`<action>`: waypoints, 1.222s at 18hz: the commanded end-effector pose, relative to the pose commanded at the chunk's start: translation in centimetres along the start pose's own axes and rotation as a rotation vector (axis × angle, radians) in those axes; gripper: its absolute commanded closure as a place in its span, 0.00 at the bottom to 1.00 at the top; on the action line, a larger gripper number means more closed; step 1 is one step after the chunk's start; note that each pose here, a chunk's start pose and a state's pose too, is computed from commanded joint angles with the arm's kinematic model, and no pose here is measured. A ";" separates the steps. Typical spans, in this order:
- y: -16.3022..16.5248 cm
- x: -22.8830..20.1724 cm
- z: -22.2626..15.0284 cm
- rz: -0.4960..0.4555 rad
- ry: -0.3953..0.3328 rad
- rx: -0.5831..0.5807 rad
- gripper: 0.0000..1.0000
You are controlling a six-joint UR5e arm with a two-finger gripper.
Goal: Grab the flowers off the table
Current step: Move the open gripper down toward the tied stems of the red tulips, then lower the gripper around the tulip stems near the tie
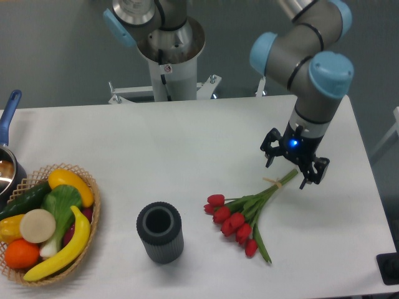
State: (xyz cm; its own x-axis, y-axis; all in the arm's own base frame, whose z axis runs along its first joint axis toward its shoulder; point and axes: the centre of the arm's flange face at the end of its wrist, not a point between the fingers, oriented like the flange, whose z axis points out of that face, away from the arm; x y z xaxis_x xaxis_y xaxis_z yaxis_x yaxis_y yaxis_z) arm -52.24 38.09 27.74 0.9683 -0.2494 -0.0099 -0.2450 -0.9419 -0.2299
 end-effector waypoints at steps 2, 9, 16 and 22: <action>0.0 0.5 1.8 -0.026 0.027 -0.001 0.00; 0.3 0.5 3.6 -0.072 0.039 -0.008 0.00; -0.1 0.3 6.2 -0.033 0.031 -0.011 0.00; 0.3 0.3 7.5 0.026 0.050 -0.014 0.00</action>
State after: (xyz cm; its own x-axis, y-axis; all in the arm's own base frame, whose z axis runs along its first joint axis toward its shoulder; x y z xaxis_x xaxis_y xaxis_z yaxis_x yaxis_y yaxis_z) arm -51.69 39.45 20.40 0.9582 -0.2841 0.0335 -0.2705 -0.9380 -0.2166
